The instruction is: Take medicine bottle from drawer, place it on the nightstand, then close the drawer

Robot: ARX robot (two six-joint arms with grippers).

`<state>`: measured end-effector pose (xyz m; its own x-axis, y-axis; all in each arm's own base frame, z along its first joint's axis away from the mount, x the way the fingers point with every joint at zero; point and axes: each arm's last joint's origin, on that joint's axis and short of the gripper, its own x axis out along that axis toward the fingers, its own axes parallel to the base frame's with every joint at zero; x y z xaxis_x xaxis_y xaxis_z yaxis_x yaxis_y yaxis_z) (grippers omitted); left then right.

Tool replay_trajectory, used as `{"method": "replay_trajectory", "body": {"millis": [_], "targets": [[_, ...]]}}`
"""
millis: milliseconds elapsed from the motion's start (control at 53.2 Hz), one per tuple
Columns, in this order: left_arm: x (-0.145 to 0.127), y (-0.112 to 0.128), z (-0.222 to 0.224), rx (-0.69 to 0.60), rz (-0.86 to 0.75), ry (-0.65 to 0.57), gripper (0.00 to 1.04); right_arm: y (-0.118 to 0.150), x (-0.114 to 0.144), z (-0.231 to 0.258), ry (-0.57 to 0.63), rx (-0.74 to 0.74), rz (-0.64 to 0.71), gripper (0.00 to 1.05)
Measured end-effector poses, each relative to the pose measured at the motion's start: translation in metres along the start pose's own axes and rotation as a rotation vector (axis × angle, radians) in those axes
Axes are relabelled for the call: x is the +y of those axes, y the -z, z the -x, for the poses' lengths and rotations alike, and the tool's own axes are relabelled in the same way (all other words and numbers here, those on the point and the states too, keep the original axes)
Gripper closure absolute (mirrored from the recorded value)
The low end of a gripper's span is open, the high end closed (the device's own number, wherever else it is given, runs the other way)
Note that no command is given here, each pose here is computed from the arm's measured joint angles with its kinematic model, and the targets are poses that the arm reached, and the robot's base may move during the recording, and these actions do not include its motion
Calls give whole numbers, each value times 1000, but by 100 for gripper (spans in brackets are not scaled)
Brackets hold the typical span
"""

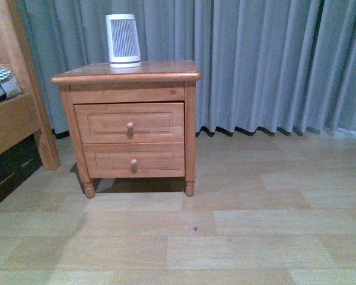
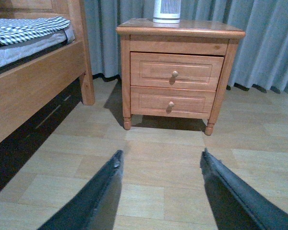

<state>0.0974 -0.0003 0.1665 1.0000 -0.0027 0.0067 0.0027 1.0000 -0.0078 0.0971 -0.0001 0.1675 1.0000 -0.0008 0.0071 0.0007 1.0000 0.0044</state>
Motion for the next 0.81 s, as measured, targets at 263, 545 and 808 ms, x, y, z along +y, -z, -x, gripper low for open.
{"method": "replay_trajectory", "body": {"millis": [263, 545, 808], "targets": [[0, 0, 0, 0, -2, 0, 7, 0, 0, 0, 0, 0, 0, 7], [0, 0, 0, 0, -2, 0, 7, 0, 0, 0, 0, 0, 0, 7], [0, 0, 0, 0, -2, 0, 7, 0, 0, 0, 0, 0, 0, 7]]}}
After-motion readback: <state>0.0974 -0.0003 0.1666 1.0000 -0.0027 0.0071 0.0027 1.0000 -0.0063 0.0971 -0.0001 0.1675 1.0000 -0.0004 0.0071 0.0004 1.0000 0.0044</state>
